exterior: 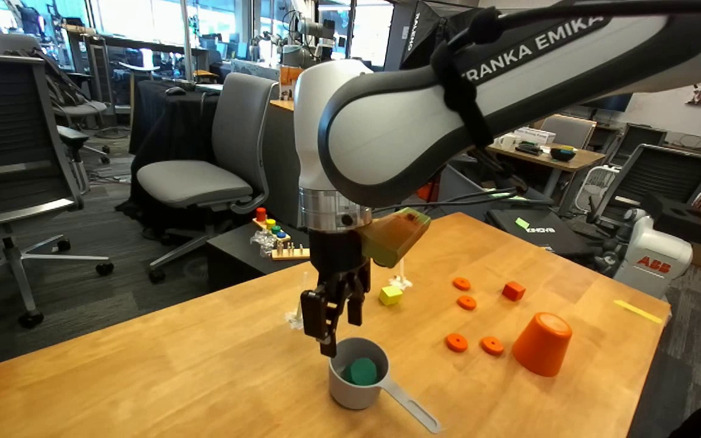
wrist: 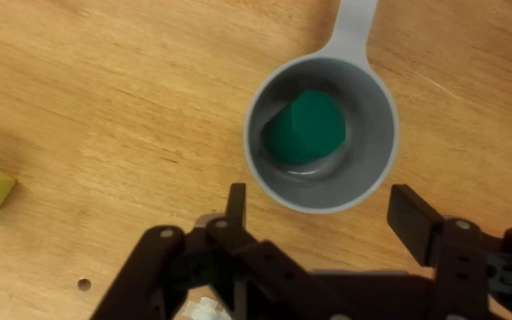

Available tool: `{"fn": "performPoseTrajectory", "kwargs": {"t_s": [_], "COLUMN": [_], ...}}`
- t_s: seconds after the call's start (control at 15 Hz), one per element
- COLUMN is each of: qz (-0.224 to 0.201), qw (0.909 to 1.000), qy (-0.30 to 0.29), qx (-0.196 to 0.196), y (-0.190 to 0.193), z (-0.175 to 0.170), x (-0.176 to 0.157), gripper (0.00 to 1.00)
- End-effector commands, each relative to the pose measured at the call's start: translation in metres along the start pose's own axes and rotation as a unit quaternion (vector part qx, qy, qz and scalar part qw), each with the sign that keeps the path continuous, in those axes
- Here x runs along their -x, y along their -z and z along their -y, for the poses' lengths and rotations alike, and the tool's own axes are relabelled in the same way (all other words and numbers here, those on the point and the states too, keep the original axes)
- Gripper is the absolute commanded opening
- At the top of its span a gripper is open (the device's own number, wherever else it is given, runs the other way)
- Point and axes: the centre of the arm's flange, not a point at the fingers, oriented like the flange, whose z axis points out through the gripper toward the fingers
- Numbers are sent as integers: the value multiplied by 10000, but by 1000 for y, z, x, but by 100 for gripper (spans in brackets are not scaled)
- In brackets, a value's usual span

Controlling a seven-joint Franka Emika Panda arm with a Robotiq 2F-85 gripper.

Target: Put the blocks in the grey cup

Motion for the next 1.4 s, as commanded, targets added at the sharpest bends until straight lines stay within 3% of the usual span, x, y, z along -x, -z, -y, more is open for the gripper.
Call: {"fn": "performPoseTrajectory", "kwargs": {"t_s": [0.0, 0.4, 0.67, 1.13, 1.33], "qz": [104, 200, 737, -134, 17], "qw": [9991, 9927, 9856, 9697, 9733], "qy": [-315, -1045, -1266, -2436, -2282], "qx": [279, 565, 844, 148, 234], "y": [15, 30, 27, 18, 13], "z": [-34, -115, -156, -192, -192], "x": [6, 22, 28, 2, 14], "gripper": [100, 99, 100, 100, 100]}}
